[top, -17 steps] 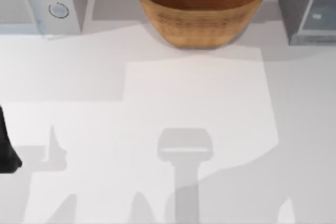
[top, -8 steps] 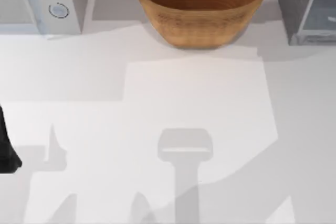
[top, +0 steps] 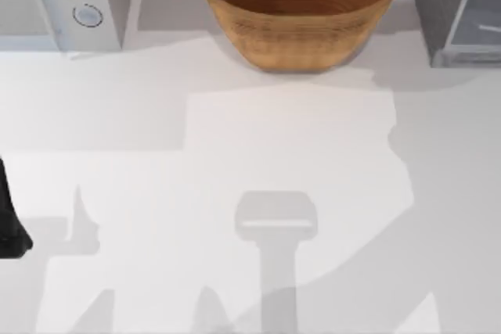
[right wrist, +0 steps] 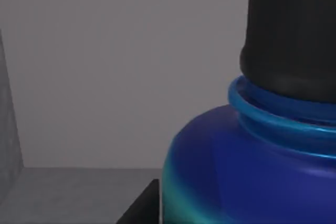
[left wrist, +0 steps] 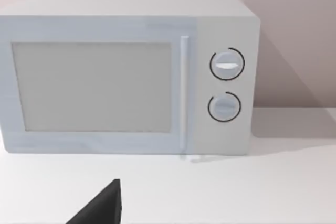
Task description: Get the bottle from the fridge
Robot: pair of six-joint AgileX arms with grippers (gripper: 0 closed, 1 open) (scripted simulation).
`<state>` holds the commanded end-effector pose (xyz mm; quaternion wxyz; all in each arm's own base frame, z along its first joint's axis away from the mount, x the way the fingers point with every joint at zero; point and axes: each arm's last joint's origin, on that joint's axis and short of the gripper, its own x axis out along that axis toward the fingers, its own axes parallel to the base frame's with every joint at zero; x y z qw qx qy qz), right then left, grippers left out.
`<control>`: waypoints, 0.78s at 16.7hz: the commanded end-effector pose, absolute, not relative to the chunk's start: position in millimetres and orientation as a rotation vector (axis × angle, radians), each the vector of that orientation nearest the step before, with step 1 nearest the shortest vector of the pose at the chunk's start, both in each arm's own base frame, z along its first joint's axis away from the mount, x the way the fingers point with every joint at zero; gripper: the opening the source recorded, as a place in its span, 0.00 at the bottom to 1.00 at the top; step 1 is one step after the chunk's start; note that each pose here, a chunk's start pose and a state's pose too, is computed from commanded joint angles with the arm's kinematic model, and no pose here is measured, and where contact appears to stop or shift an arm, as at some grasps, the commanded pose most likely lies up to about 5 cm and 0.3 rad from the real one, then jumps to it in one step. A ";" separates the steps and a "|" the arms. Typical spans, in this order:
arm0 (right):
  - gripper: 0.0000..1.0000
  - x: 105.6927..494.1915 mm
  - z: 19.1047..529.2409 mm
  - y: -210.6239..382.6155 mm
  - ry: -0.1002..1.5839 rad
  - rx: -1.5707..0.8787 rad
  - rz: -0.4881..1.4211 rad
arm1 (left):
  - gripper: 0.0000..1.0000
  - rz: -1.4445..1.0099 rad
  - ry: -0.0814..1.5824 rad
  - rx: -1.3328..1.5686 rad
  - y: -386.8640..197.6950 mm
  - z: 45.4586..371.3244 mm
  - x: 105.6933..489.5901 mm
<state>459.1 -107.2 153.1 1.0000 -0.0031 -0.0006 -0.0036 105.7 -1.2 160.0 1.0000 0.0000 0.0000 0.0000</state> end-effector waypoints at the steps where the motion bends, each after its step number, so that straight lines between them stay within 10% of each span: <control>1: 0.00 454.9 153.9 -106.7 -0.004 -0.007 -0.003 | 1.00 0.000 0.000 0.000 -1.2 160.0 105.7; 13: 0.00 361.7 151.9 -107.2 0.001 -0.006 -0.012 | 1.00 0.000 0.000 0.000 -1.2 160.0 105.7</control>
